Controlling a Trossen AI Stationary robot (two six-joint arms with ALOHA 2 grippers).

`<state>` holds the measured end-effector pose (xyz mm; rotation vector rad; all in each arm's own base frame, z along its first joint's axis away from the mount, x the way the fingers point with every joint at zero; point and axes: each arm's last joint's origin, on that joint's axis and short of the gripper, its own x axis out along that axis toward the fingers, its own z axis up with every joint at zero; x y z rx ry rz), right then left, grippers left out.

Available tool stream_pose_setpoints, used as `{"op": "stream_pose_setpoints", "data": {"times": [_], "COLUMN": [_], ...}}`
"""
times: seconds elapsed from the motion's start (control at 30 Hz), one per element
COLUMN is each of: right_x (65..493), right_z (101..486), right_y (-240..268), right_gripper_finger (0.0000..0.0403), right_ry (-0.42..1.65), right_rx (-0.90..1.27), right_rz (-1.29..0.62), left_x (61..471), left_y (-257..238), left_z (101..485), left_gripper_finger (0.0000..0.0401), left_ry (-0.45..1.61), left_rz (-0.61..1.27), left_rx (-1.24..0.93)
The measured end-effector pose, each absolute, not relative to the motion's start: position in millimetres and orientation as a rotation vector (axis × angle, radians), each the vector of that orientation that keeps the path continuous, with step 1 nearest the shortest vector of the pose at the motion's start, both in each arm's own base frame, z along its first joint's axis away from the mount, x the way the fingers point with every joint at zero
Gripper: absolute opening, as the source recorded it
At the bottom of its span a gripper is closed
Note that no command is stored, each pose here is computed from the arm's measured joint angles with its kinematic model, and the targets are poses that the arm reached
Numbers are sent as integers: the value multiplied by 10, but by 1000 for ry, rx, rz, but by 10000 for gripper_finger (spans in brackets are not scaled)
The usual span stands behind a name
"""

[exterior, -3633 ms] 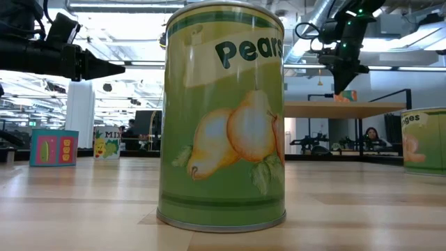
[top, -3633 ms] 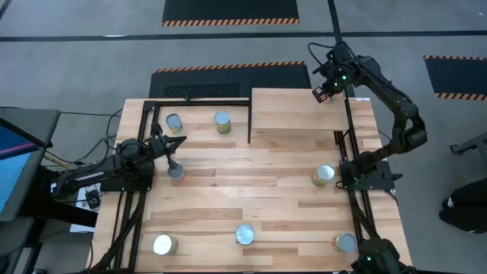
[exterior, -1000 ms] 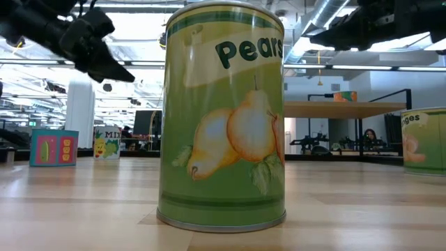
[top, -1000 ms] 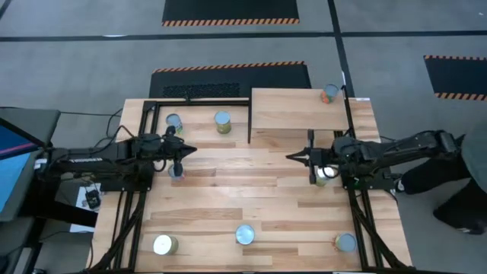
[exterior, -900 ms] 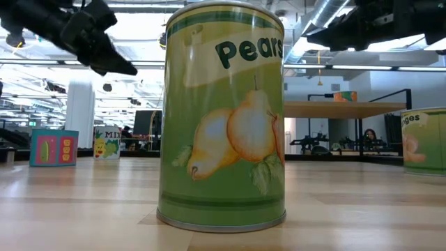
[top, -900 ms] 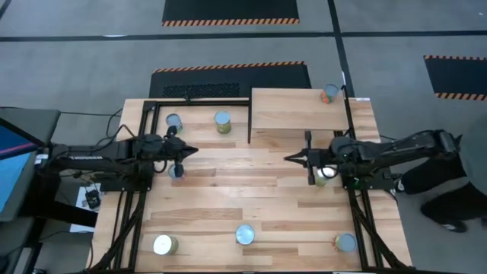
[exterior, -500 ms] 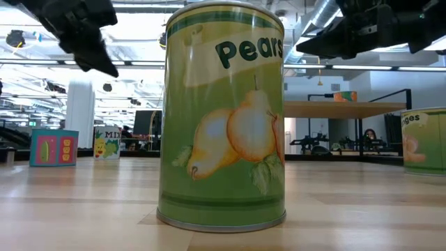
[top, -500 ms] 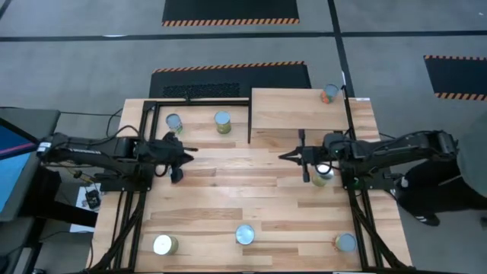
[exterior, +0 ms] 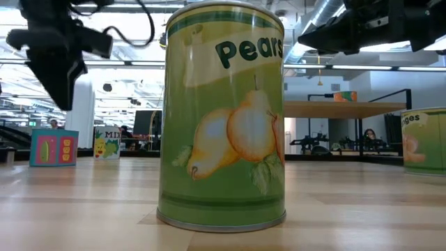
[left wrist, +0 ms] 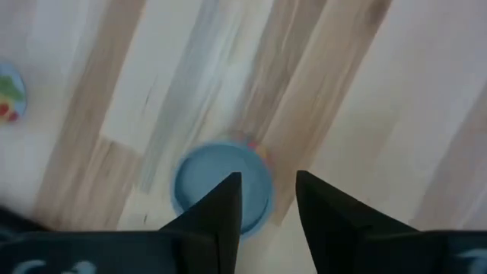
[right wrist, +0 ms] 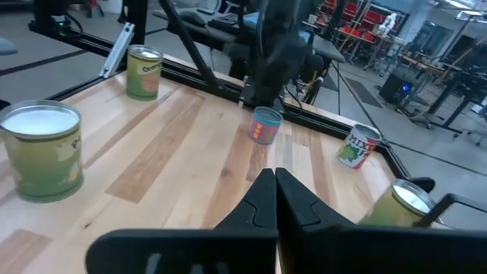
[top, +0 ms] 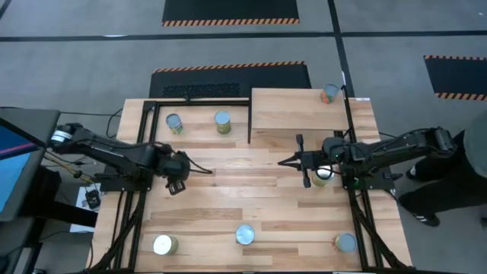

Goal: Pick and place cans onto a shelf
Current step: Put the small canned corn on the shelf aligned with the small canned orange

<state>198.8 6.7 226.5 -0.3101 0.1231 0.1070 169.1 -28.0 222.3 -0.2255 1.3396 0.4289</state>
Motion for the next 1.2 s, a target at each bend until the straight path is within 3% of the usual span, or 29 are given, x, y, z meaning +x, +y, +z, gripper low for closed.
{"op": "stream_pose_setpoints", "data": {"times": [0.3, 0.83, 1.2], "right_x": [1982, 1981, 1981], "right_z": [2265, 2264, 2264], "right_y": [169, 182, 181], "right_gripper_finger": [8, 8, 8], "right_ry": [118, 124, 125], "right_rx": [-316, -320, -320], "right_rz": [139, 104, 103], "left_x": [1790, 1771, 1778], "left_y": [-295, -291, -288], "left_z": [2068, 1927, 1928], "left_gripper_finger": [117, 116, 62], "left_ry": [1432, 1423, 1419], "left_rz": [475, 470, 448], "left_rx": [-182, -184, -145]}}
